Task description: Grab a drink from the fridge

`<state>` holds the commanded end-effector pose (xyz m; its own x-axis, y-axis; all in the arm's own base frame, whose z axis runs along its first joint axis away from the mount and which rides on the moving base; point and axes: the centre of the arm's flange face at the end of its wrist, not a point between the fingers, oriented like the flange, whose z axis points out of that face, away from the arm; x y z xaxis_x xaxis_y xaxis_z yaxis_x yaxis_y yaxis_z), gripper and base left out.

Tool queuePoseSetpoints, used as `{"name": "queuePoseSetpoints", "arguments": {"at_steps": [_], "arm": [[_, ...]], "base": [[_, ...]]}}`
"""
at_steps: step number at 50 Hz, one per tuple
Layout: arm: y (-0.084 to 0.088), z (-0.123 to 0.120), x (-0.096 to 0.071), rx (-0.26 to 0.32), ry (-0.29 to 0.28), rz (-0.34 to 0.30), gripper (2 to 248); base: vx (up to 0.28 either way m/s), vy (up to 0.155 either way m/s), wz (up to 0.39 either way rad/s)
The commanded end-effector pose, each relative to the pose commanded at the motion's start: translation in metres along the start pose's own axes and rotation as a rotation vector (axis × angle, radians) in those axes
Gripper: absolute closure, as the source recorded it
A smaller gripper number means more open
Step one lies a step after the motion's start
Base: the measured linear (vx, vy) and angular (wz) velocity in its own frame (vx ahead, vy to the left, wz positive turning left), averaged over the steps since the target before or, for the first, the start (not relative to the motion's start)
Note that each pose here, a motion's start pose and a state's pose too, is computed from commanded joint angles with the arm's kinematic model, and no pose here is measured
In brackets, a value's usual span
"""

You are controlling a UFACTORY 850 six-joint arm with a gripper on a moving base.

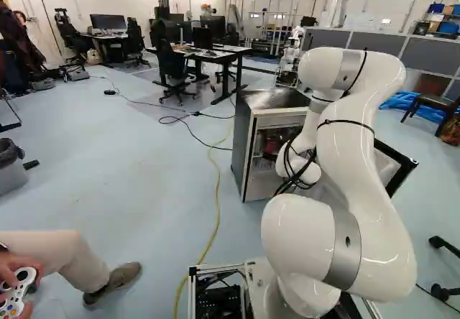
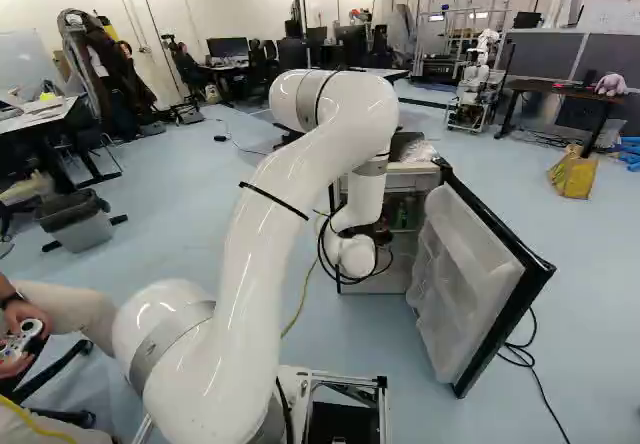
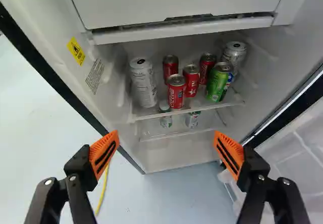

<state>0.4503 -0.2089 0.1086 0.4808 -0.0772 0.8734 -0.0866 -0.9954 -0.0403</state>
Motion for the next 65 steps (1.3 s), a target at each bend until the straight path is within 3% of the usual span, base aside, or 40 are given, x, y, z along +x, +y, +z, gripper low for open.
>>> {"name": "queuePoseSetpoints", "arguments": {"at_steps": [65], "arm": [[0.006, 0.069, 0.01, 0.019, -0.022, -0.055, 3]], "base": [[0.0, 0.0, 0.0]]}}
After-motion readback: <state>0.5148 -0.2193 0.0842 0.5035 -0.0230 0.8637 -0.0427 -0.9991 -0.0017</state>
